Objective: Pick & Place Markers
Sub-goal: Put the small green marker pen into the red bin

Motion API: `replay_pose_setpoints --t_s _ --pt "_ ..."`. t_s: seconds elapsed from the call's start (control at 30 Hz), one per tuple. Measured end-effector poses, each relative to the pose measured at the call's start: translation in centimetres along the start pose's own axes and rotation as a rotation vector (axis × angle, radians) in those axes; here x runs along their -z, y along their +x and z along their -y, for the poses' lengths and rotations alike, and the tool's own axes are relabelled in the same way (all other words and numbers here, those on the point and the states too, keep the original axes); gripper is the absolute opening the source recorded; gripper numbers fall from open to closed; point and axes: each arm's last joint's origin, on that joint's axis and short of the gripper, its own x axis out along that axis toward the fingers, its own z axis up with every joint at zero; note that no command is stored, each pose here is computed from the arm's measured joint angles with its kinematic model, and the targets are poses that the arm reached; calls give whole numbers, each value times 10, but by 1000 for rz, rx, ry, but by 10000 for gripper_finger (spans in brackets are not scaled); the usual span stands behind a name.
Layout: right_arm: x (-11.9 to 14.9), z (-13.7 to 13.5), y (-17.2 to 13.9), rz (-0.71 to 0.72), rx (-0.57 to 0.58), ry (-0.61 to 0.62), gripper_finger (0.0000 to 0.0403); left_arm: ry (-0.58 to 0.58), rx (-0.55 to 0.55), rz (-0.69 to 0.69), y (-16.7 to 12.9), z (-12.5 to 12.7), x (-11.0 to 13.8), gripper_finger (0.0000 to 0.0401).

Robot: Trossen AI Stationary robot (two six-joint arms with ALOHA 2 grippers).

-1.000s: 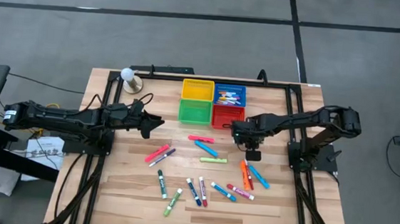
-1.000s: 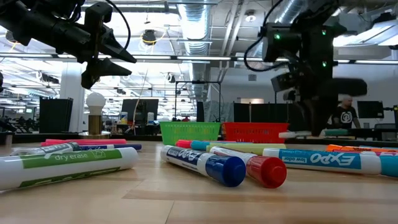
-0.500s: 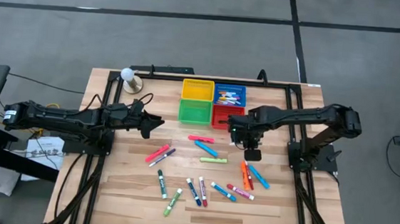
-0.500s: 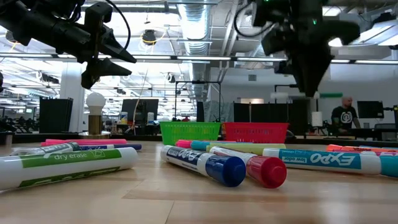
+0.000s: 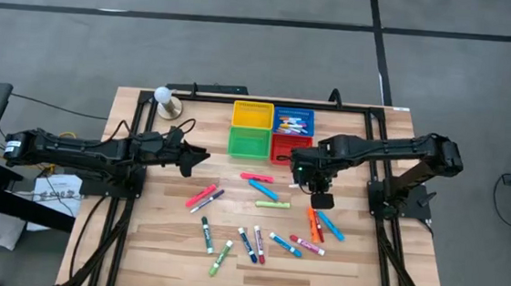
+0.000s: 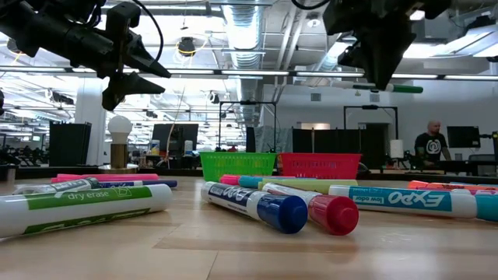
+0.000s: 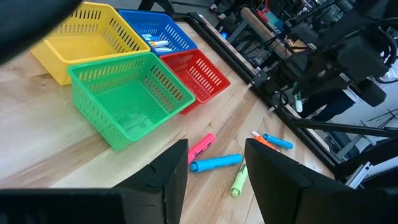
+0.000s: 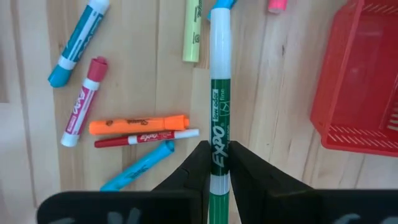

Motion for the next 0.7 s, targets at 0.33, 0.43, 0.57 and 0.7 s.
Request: replay_pose_setpoints --t_s 0.33,0.43,0.57,0.7 --pt "-1 1 -1 5 11 1 41 -1 2 2 0 0 0 158" --pt "-2 2 -1 13 63 1 42 -1 5 5 0 0 -1 158" --pt "-4 9 -1 42 129 0 41 -1 5 6 0 1 -1 158" --pt "-6 21 -3 71 177 10 40 -2 6 7 0 1 -1 158"
